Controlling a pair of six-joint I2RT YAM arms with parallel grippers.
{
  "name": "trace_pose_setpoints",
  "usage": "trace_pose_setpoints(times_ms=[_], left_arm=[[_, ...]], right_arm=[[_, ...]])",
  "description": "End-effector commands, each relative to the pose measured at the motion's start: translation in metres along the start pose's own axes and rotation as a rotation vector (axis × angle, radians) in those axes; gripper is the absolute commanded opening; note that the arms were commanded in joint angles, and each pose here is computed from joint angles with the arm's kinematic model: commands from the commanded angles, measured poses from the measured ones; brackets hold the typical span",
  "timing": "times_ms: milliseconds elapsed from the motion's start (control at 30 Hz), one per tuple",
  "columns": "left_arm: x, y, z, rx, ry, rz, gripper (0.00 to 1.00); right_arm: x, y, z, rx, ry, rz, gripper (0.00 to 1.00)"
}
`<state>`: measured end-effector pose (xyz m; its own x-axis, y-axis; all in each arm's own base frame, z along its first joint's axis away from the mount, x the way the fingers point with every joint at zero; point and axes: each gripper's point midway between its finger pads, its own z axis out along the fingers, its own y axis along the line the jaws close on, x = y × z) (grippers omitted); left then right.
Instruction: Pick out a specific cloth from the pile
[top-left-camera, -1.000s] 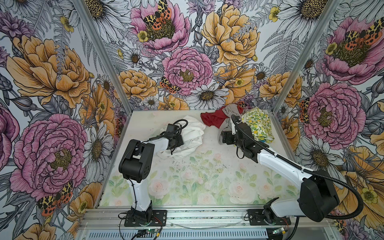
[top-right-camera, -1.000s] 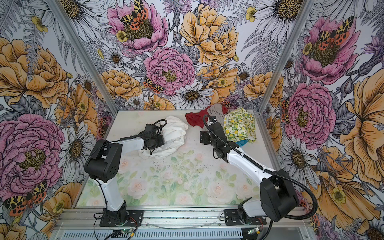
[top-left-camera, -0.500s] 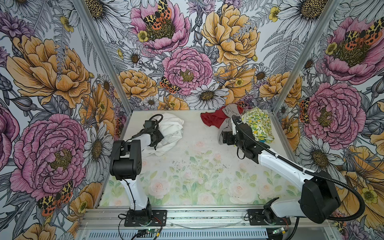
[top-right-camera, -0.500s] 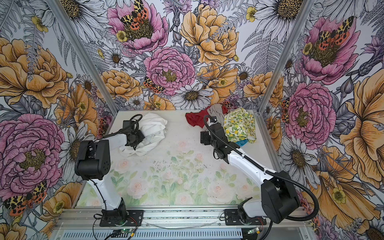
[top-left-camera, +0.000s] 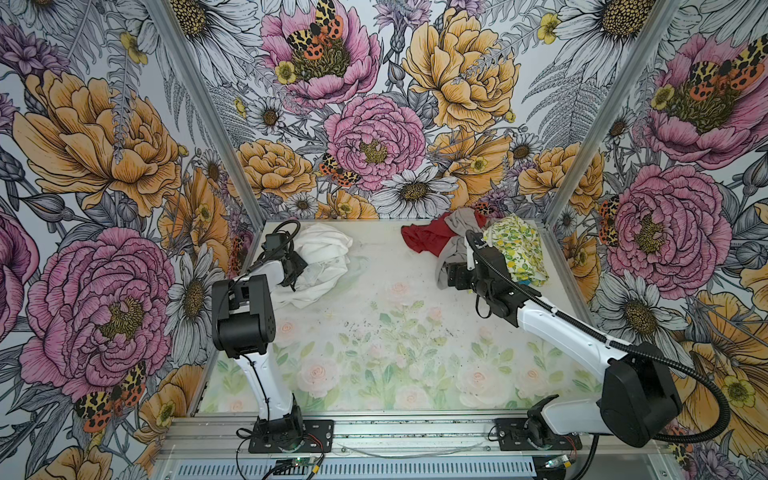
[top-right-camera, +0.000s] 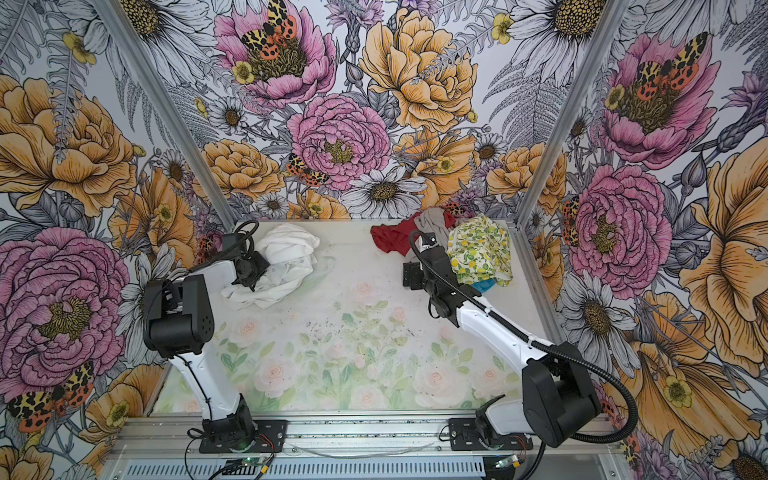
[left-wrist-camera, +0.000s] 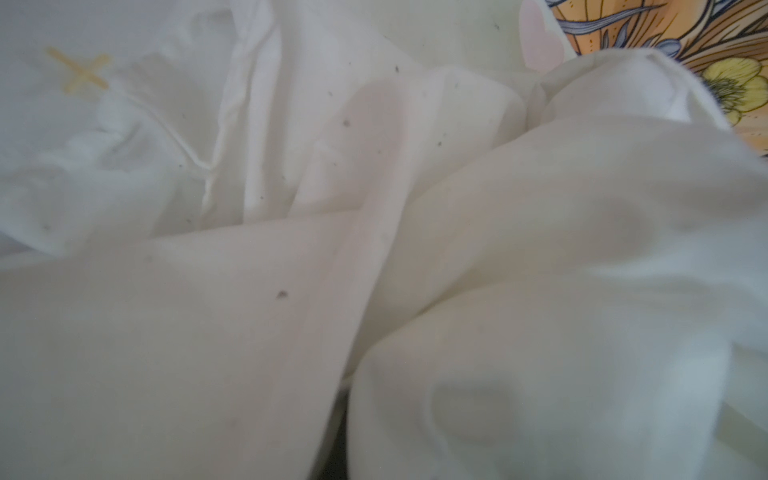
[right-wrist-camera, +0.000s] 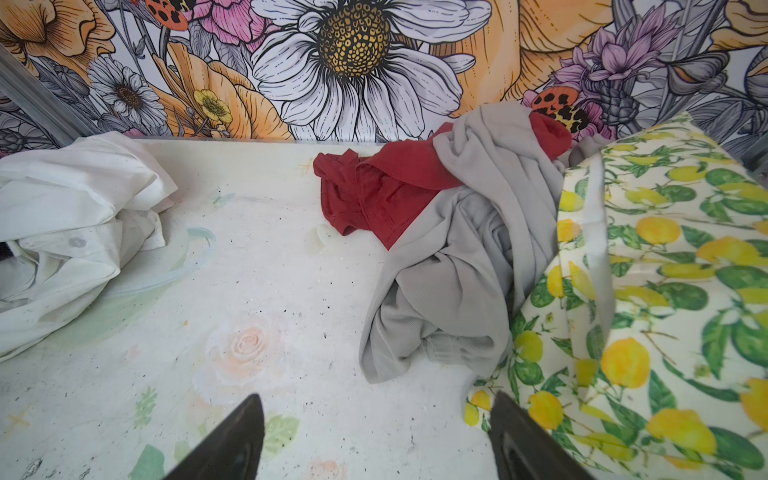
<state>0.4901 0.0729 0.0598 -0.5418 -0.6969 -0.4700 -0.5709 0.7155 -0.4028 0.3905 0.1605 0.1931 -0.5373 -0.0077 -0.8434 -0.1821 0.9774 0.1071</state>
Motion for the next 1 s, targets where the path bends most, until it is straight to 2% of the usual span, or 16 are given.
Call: trace_pose_setpoints(times_ms=[0, 67, 100, 200, 267, 300, 367, 400, 500, 700, 900, 967], left_arm=[[-0.018, 0.001, -0.005, 0.001, -0.029, -0.025, 0.0], [-0.022, -0.008, -0.01, 0.039, -0.029, -0.016, 0.0], [-0.026, -0.015, -0.016, 0.06, -0.039, 0.003, 0.04], [-0.033, -0.041, -0.04, 0.13, -0.077, 0.054, 0.34], [-0.032, -0.055, -0.05, 0.173, -0.072, 0.081, 0.61], [-0.039, -0.067, -0.071, 0.204, -0.103, 0.099, 0.7], [-0.038, -0.077, -0.085, 0.228, -0.111, 0.13, 0.82], [-0.036, -0.082, -0.092, 0.245, -0.114, 0.153, 0.98], [-0.031, -0.09, -0.109, 0.262, -0.125, 0.217, 0.99], [-0.019, -0.082, -0.137, 0.231, -0.175, 0.324, 0.99], [-0.001, -0.094, -0.168, 0.279, -0.223, 0.469, 0.99], [0.0, -0.097, -0.179, 0.306, -0.255, 0.477, 0.99]], right_arm=[[-0.018, -0.003, -0.008, 0.007, -0.057, 0.007, 0.86], [-0.019, -0.003, -0.011, 0.002, -0.062, 0.007, 0.86], [-0.019, -0.004, -0.013, 0.004, -0.063, 0.006, 0.86], [-0.019, -0.005, -0.018, 0.006, -0.068, -0.012, 0.86], [-0.02, -0.007, -0.022, 0.007, -0.073, -0.022, 0.88], [-0.021, -0.008, -0.024, 0.005, -0.076, -0.022, 0.88], [-0.023, -0.009, -0.028, -0.009, -0.084, -0.023, 0.89], [-0.024, -0.009, -0.03, -0.014, -0.09, -0.027, 0.9], [-0.026, -0.007, -0.036, -0.04, -0.095, -0.042, 0.93], [-0.035, -0.015, -0.054, -0.03, -0.138, -0.04, 0.95], [-0.039, -0.044, -0.074, 0.067, -0.193, -0.046, 0.99], [-0.039, -0.056, -0.079, 0.097, -0.204, -0.043, 0.99]])
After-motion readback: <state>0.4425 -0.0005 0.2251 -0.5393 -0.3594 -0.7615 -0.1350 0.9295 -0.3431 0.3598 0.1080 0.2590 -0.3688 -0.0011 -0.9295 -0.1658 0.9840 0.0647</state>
